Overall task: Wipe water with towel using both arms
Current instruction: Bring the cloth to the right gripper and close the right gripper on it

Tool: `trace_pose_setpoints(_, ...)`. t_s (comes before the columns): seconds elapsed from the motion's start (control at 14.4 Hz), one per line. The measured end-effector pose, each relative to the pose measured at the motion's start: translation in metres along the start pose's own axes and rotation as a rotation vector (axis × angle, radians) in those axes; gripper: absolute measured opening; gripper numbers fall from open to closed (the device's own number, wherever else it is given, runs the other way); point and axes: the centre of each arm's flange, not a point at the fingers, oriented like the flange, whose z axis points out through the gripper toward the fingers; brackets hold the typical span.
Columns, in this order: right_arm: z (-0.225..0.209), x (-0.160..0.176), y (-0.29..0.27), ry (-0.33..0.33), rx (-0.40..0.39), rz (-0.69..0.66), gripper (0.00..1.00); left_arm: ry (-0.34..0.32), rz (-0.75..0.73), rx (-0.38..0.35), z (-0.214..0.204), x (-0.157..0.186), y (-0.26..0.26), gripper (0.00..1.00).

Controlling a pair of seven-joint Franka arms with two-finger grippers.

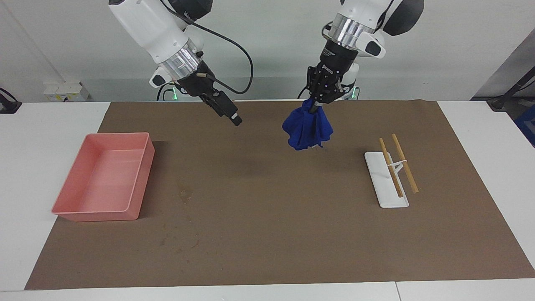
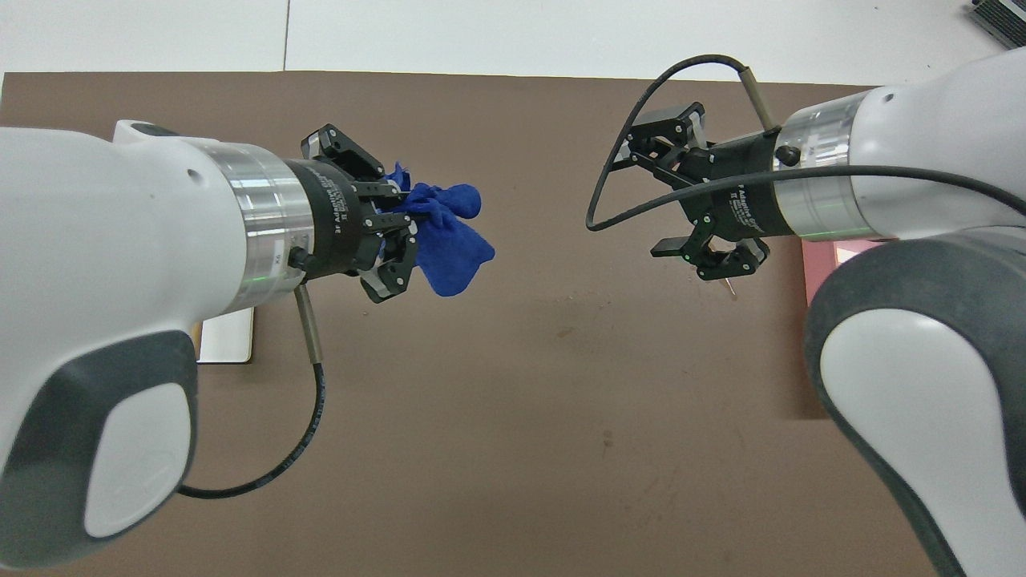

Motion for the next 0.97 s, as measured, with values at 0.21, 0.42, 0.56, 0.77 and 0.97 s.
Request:
trace_pose_setpoints(0.21,0.011,0.0,-0.012,-0.025,0.032,0.028,1.0,-0.107,-0.099,-0.058,-0.002,-0.022,-0.007,0.12)
trace_pose_setpoints(0.42,0.025,-0.008,-0.028,-0.044,0.052,0.106,1.0,-0.186,-0.212,-0.101,-0.004,-0.029,-0.001,0.12)
trace_pose_setpoints(0.56,0.036,-0.019,-0.035,-0.064,0.046,0.141,1.0,-0.221,-0.287,-0.114,-0.004,-0.031,0.004,0.12)
trace_pose_setpoints(0.77,0.037,-0.023,-0.039,-0.063,0.061,0.174,1.0,-0.257,-0.307,-0.127,-0.003,-0.035,0.003,0.12)
trace_pose_setpoints(0.97,0.029,-0.022,-0.049,-0.1,0.164,0.215,1.0,-0.274,-0.304,-0.134,-0.002,-0.037,0.002,0.12)
